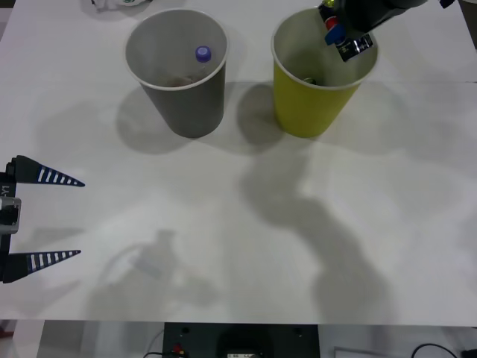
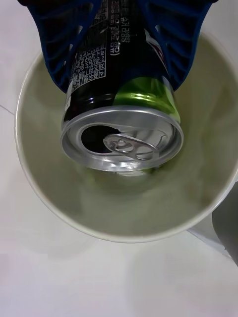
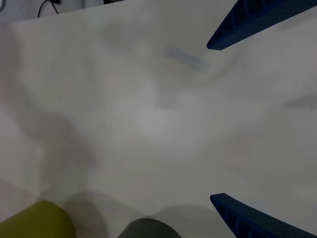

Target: Put the can into the green bin and the plastic bottle into the gray bin

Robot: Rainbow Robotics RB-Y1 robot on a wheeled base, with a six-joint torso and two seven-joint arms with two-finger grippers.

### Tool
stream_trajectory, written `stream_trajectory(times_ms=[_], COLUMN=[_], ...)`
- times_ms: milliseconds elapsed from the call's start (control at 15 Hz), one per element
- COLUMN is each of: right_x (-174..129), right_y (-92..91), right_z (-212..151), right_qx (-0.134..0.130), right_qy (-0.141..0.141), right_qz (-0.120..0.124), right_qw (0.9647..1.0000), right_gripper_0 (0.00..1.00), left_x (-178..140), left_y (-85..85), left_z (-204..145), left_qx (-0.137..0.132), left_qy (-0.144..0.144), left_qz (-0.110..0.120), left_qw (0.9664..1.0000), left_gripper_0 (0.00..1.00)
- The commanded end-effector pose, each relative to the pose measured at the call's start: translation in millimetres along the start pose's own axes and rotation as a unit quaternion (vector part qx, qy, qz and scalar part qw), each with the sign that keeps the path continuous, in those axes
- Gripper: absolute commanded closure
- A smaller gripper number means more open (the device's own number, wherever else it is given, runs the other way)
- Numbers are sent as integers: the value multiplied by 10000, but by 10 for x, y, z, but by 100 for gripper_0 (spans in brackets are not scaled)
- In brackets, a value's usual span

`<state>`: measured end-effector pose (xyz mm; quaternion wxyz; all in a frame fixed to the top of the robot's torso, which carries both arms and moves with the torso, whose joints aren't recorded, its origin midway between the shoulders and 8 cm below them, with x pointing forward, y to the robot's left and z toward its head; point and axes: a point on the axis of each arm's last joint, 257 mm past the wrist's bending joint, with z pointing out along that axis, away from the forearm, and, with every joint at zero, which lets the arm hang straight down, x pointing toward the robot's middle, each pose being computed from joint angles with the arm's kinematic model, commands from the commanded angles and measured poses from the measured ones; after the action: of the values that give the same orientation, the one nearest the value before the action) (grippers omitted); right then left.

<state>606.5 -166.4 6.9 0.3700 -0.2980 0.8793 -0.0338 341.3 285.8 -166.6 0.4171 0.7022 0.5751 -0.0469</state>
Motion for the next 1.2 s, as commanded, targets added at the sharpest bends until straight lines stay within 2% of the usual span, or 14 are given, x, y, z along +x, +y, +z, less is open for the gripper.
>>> stream_trajectory(times_ms=[67, 200, 267, 333, 400, 467, 733, 800, 867, 1000, 1133, 1200], right_x=[28, 33, 33, 33, 33, 37, -27, -50, -104, -232, -155, -81], right_y=[3, 23, 27, 19, 19, 16, 43, 50, 59, 9, -23, 34], right_z=[100, 120, 120, 120, 120, 123, 53, 7, -104, -407, -630, -687], right_qx=[-40, -27, -37, -24, -25, -28, -153, -233, -448, -819, -1019, -1125], right_qy=[169, 203, 202, 204, 204, 209, 71, 3, -187, -746, -1207, -1364], right_qz=[-78, -133, -263, -363, -416, -488, -496, -545, -671, -697, -907, -1011], right_qw=[9998, 9997, 9994, 9991, 9989, 9986, 9986, 9982, 9966, 9914, 9833, 9790], right_gripper_0=[100, 98, 89, 53, 12, 0, 0, 0, 0, 0, 0, 0], left_x=[0, 0, 0, 0, 0, 0, 0, 0, 0, 0, 0, 0], left_y=[0, 0, 0, 0, 0, 0, 0, 0, 0, 0, 0, 0], left_z=[0, 0, 0, 0, 0, 0, 0, 0, 0, 0, 0, 0], left_qx=[0, 0, 0, 0, 0, 0, 0, 0, 0, 0, 0, 0], left_qy=[0, 0, 0, 0, 0, 0, 0, 0, 0, 0, 0, 0], left_qz=[0, 0, 0, 0, 0, 0, 0, 0, 0, 0, 0, 0], left_qw=[10000, 10000, 10000, 10000, 10000, 10000, 10000, 10000, 10000, 10000, 10000, 10000], left_gripper_0=[0, 0, 0, 0, 0, 0, 0, 0, 0, 0, 0, 0])
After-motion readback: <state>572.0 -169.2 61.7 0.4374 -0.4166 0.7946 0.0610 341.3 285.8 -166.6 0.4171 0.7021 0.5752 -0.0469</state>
